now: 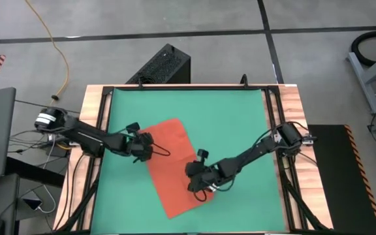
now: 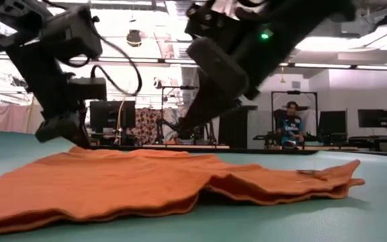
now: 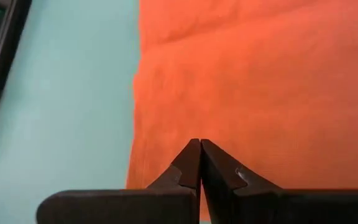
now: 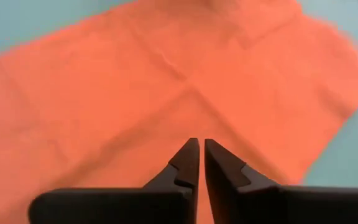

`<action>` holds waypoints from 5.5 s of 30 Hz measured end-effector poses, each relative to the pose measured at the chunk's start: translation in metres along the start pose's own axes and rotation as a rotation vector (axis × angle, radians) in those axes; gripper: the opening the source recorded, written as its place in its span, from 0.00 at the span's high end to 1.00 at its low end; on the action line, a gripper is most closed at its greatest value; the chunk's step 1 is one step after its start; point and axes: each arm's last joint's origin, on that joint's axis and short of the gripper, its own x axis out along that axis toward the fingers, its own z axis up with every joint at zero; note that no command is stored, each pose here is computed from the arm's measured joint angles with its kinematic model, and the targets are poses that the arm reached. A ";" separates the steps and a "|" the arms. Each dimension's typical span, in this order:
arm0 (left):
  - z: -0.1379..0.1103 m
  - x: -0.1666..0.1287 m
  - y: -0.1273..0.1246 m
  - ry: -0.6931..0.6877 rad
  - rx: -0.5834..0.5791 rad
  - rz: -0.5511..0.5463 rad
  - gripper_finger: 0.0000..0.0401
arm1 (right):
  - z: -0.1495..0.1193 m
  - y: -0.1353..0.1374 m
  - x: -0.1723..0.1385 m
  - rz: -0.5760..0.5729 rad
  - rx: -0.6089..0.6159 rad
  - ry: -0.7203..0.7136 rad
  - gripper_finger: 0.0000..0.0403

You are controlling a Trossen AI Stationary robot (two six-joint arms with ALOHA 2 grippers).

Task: Roll towel into tight, uniform cylinder
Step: Roll the orange towel

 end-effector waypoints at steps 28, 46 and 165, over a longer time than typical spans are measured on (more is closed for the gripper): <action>-0.008 -0.062 -0.071 -0.255 0.030 -0.515 0.53 | 0.005 -0.083 0.052 0.306 -0.328 0.175 0.49; -0.026 -0.035 -0.096 -0.112 -0.020 -0.463 0.54 | -0.002 -0.087 0.055 0.297 -0.314 0.186 0.49; 0.134 -0.060 0.131 -0.375 0.450 0.564 1.00 | 0.097 -0.196 -0.001 -0.962 -0.298 0.060 1.00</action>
